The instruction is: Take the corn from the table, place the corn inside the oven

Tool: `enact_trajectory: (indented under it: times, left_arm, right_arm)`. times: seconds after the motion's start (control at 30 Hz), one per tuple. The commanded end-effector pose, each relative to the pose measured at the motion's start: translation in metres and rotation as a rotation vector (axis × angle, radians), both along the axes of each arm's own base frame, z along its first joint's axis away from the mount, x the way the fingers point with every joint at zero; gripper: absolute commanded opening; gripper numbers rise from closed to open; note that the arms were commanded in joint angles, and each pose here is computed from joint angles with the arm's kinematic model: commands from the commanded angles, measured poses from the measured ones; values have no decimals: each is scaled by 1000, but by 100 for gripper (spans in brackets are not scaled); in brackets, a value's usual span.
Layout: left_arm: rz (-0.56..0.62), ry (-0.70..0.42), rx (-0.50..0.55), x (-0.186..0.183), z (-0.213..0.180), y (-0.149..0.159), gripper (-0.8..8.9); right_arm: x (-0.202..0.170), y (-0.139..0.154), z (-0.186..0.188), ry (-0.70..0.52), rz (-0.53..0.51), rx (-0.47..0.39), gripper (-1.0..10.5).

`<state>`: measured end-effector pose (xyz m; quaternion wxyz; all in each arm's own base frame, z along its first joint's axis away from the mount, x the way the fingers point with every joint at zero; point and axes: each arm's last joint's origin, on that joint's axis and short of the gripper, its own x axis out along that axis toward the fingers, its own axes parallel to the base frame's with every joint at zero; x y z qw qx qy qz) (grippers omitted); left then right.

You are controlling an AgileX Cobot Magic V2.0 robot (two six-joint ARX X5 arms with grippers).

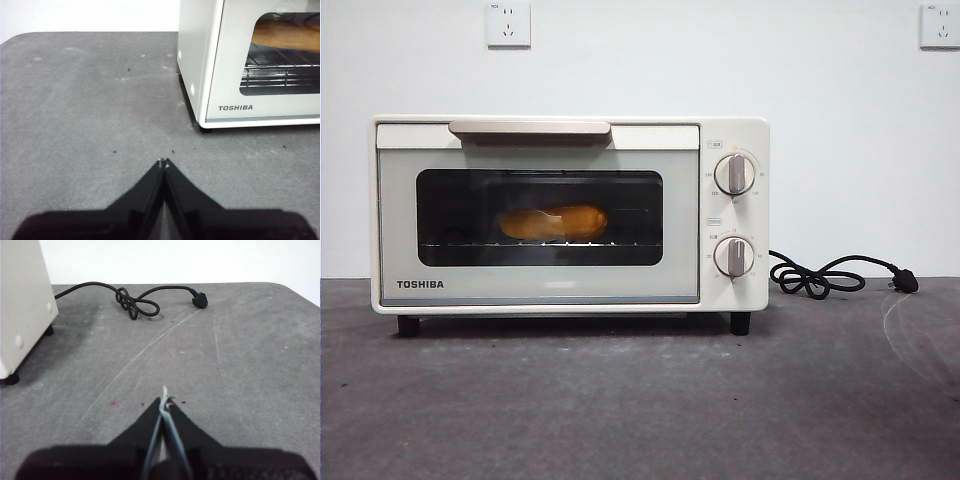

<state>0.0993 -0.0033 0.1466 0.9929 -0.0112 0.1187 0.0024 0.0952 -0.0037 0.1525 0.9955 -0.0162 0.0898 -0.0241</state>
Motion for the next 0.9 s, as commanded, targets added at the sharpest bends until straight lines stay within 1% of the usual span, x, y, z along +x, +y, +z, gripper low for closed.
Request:
enact_trajectory:
  times: [0.03, 0.47, 0.63, 0.9]
  left_arm:
    - [-3, 1, 8, 0, -2, 0, -3]
    - [0, -8, 16, 0, -1, 0, -3]
    - [-3, -86, 12, -3, 5, 0, -3]
    - [5, -76, 18, -3, 4, 1, -3]
  right_arm:
    - [1, 0, -2, 1, -3, 7, -1]
    - [1, 0, -2, 1, -3, 7, -1]
    - [1, 0, -2, 1, -3, 7, -1]
    - [1, 0, -2, 1, -4, 7, -1]
